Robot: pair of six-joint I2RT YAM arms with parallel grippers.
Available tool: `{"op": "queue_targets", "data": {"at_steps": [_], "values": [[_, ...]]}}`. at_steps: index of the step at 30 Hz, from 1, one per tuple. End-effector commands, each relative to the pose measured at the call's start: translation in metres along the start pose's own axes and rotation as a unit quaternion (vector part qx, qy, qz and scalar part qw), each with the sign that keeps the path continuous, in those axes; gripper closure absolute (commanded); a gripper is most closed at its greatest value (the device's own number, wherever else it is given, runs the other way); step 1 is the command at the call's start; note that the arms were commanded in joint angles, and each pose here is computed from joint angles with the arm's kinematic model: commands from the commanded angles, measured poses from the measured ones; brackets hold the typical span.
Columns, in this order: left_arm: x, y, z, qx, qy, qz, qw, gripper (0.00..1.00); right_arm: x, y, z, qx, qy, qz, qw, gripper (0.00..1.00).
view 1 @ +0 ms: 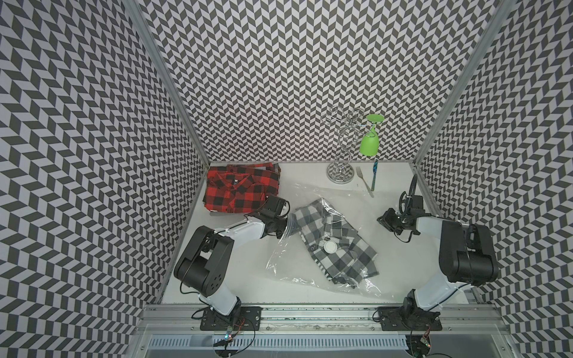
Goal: Take the shirt out of the vacuum bag
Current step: Take out the shirt from the vacuum bag.
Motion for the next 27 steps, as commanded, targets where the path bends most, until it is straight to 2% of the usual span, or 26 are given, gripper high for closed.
{"op": "queue_targets", "data": {"at_steps": [1, 13, 17, 22, 24, 27], "values": [[-0.009, 0.012, 0.015, 0.013, -0.016, 0.036, 0.999, 1.0, -0.004, -0.028, -0.013, -0.055, 0.009, -0.036, 0.998, 0.81], [-0.063, 0.064, 0.059, 0.035, -0.053, 0.176, 0.982, 1.0, 0.006, -0.023, -0.021, -0.041, 0.007, -0.052, 0.998, 0.82], [-0.085, 0.079, 0.073, 0.057, -0.071, 0.229, 0.969, 1.0, 0.007, -0.025, -0.024, -0.042, 0.005, -0.053, 0.998, 0.83], [-0.107, 0.09, 0.098, 0.096, -0.118, 0.299, 0.942, 1.0, 0.008, -0.024, -0.028, -0.032, 0.008, -0.052, 0.998, 0.83], [-0.116, 0.091, 0.103, 0.084, -0.133, 0.323, 0.933, 1.0, 0.008, -0.024, -0.028, -0.029, 0.007, -0.051, 0.998, 0.83], [-0.129, 0.092, 0.103, 0.07, -0.127, 0.349, 0.926, 1.0, 0.009, -0.023, -0.029, -0.026, 0.006, -0.049, 0.998, 0.83]]}}
Point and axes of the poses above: each gripper's point midway between its finger pads, its own z axis back along the fingers, its own y axis along the line the jaws close on, x = y × z, the point moved 7 cm from there along z, back along the fingers, and after that the axes turned 14 degrees about -z, right-handed, at the moved point
